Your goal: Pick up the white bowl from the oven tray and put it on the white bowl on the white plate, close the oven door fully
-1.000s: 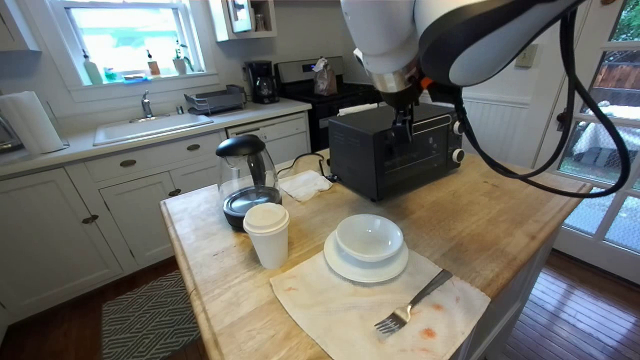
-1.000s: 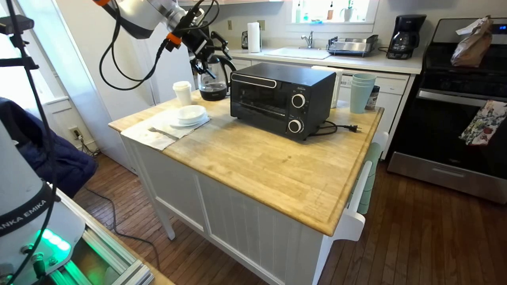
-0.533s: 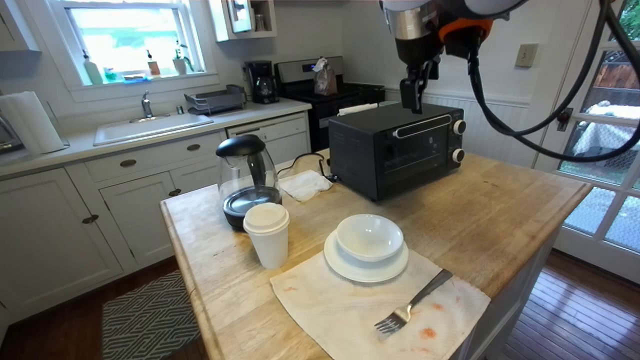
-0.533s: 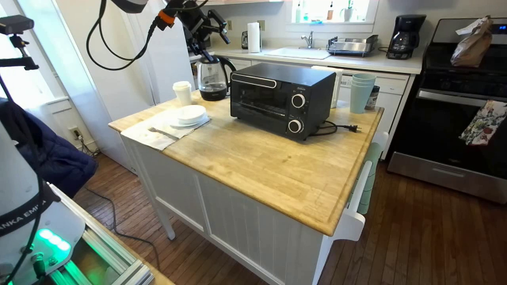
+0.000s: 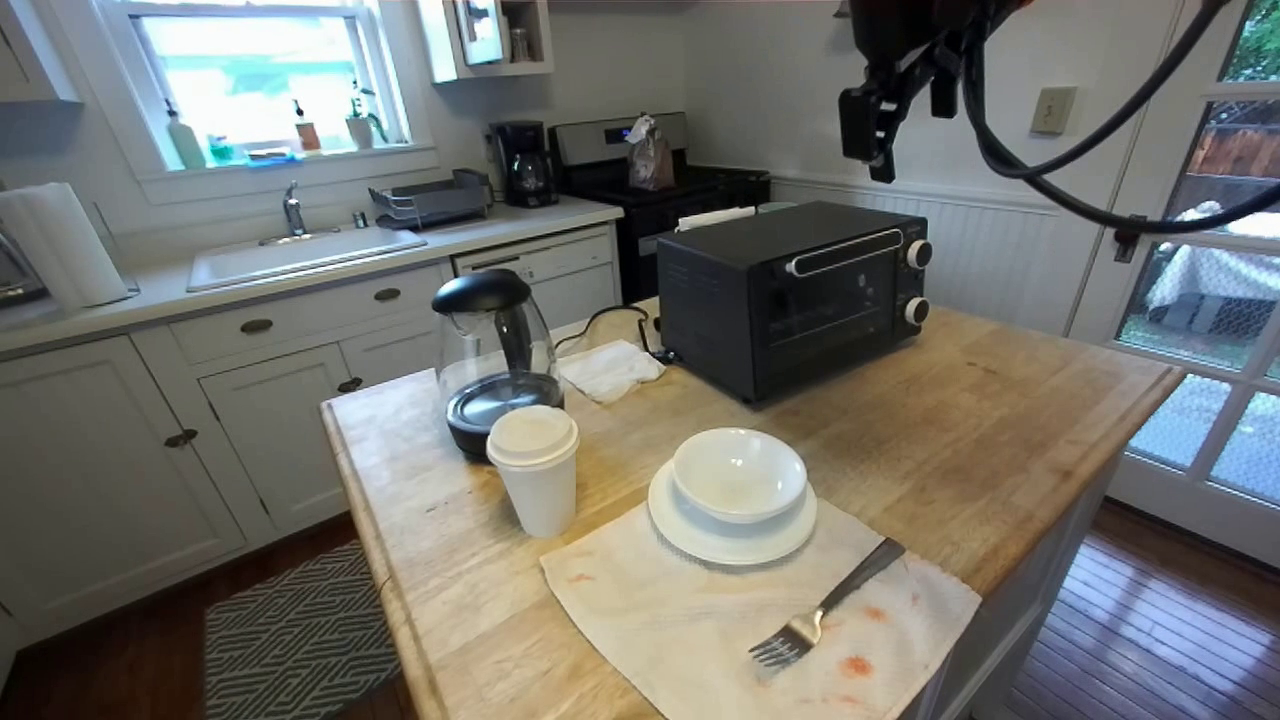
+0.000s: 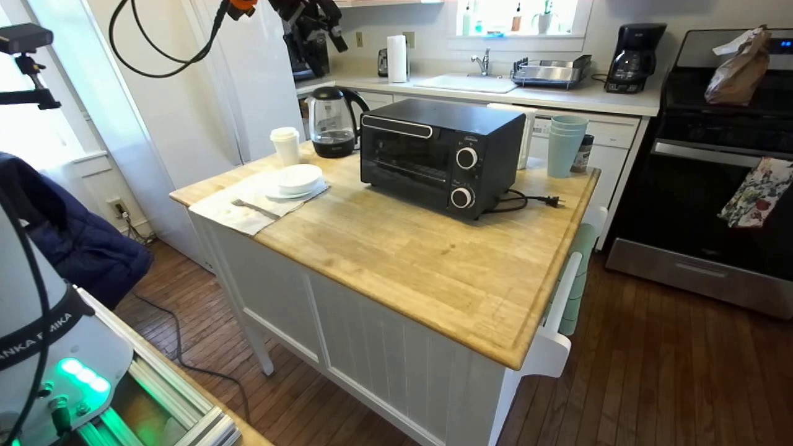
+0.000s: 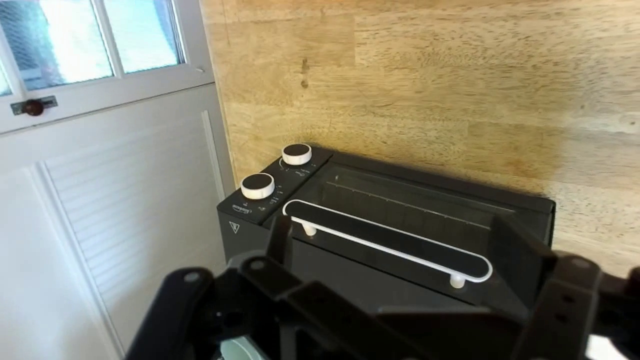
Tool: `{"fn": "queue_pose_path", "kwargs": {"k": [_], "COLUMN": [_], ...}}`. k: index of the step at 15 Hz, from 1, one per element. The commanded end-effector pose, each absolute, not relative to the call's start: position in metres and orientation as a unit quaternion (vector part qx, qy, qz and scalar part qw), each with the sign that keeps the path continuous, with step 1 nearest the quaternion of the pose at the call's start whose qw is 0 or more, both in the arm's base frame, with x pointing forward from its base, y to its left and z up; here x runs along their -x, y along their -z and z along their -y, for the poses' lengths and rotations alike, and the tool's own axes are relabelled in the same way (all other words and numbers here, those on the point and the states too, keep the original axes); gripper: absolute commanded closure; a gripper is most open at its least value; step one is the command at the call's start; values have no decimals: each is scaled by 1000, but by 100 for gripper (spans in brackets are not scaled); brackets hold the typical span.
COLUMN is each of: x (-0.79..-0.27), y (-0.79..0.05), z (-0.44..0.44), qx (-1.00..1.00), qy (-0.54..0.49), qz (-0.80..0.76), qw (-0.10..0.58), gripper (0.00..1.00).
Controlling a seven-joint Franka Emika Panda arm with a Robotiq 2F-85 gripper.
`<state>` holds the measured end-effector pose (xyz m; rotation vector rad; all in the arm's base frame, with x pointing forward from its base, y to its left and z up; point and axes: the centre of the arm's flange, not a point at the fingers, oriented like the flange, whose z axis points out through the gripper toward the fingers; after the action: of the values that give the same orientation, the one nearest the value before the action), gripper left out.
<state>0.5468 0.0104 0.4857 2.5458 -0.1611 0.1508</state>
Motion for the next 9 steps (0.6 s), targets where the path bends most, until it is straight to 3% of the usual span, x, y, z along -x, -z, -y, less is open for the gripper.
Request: {"fn": "queue_pose_path", "kwargs": {"k": [1,9], "x": [-518,-515], "y": [-501,-518], "z": [2,16], "qx": [-954,-942], "qy": [-75,-96], "qz": [123,165], "qw": [264,275], "gripper": [0,0]}}
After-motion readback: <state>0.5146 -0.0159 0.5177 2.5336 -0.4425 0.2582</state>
